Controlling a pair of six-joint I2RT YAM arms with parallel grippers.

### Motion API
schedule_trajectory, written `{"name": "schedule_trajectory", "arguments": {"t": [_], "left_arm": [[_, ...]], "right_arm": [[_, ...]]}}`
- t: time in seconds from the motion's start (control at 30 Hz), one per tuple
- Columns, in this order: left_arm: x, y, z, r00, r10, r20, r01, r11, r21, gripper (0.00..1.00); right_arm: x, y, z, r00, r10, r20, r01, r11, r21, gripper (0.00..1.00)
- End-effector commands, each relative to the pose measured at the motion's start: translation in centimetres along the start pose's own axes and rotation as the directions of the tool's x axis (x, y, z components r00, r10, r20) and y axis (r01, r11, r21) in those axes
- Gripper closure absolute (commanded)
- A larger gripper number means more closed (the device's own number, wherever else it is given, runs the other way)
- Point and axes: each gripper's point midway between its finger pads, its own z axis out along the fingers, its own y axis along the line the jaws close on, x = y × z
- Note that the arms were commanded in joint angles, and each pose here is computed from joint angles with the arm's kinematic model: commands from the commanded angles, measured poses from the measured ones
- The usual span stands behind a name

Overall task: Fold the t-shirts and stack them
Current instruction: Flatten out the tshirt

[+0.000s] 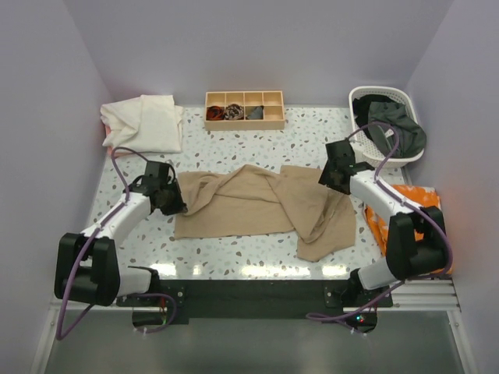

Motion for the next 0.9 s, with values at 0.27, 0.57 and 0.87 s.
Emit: {"name": "schedule_trajectory", "arguments": {"t": [0.27, 0.57, 0.87], "left_arm": [[-1.6, -1.5, 1.1, 0.999, 0.032, 0.016, -0.032, 0.998, 0.053, 1.0], [-1.5, -1.2, 1.8, 1.0, 0.023, 0.0, -0.023, 0.999, 0.036, 1.0], [-1.4, -1.1, 2.2, 1.0, 0.025, -0.005, -0.025, 0.999, 0.033, 1.0]], "right_arm": [[-2.6, 4.3, 6.8, 0.991, 0.113, -0.071, -0.127, 0.962, -0.24, 0.42], [-2.1, 5.5, 9.3, 0.987, 0.074, -0.142, -0.108, 0.962, -0.25, 0.5], [-3.0, 6.5, 8.7, 0.995, 0.039, -0.096, -0.069, 0.943, -0.327, 1.0]]}}
